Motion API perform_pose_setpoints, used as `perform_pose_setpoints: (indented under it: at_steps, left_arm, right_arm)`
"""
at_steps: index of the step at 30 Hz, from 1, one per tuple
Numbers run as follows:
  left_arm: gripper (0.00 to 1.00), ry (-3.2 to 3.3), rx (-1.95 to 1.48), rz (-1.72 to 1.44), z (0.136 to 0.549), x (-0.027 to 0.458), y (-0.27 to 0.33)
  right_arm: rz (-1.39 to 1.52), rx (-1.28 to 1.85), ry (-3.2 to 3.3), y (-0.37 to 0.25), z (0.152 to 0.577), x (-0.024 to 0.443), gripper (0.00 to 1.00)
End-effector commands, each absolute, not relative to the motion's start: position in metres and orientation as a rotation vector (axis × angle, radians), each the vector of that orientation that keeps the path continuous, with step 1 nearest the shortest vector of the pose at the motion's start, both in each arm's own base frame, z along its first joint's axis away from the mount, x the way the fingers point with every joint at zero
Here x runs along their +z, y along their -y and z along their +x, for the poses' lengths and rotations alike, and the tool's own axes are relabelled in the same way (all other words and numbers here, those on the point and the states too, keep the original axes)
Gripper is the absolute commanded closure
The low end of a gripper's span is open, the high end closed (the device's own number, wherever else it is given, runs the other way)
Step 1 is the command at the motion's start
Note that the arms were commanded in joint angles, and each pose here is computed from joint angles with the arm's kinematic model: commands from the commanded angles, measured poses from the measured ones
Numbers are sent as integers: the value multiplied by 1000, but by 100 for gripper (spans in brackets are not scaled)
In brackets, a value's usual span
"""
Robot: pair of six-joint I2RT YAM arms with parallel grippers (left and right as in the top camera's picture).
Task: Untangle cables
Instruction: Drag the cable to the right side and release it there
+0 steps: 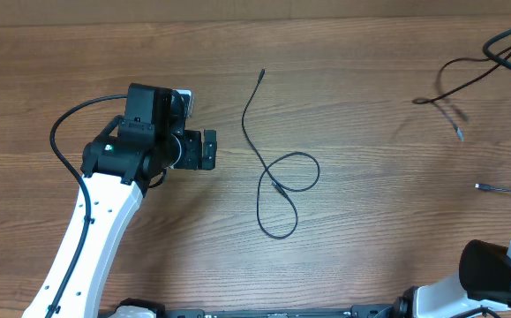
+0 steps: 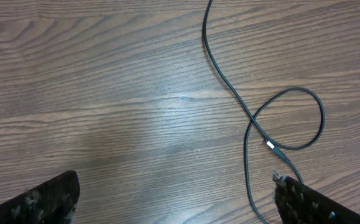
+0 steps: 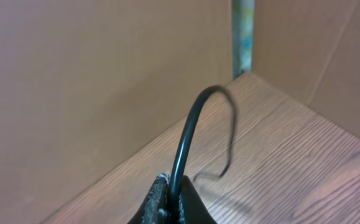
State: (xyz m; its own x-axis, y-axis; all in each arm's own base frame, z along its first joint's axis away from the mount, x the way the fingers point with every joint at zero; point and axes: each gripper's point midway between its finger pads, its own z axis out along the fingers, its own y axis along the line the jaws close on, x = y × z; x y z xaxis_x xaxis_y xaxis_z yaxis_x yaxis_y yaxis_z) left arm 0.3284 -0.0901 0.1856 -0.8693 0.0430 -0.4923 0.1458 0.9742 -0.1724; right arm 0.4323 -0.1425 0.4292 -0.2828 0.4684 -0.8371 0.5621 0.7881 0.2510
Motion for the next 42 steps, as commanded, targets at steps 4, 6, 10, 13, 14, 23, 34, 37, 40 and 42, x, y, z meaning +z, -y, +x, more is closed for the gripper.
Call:
perform_pose_setpoints:
  at_steps: [4,6,10,13,14,23,34,37,40,42]
  left_arm:
    - [0,-2608,-282,135,331,188,90]
    - [0,-2608,-282,135,331,188,90]
    - [0,-2608,-282,135,331,188,90]
    - [0,-2608,-282,135,331,188,90]
    - [0,-2608,-282,135,331,188,90]
    - [0,-2608,-282,135,331,188,90]
    - [0,-2608,-282,135,331,188,90]
    - [0,-2608,-282,135,331,188,90]
    - [0,-2608,-282,135,331,188,90]
    - [0,-2608,-282,135,331,188,90]
  right_arm:
    - [700,59,-1975,115,436,431,96]
    - [671,115,-1988,106,437,431,96]
    - [664,132,-1995,103,437,431,96]
    - [701,150,-1987,104,436,430,96]
    - [722,147,-1979,106,436,430,96]
    - [1062,-185,-1812,197,406,425,96]
    - [1446,-424,-1918,337,382,300,96]
    - [1555,-464,-1940,373,367,261,96]
    - [1678,-474,-1931,405,342,230,96]
    - [1742,-445,-1923,421,325,217,96]
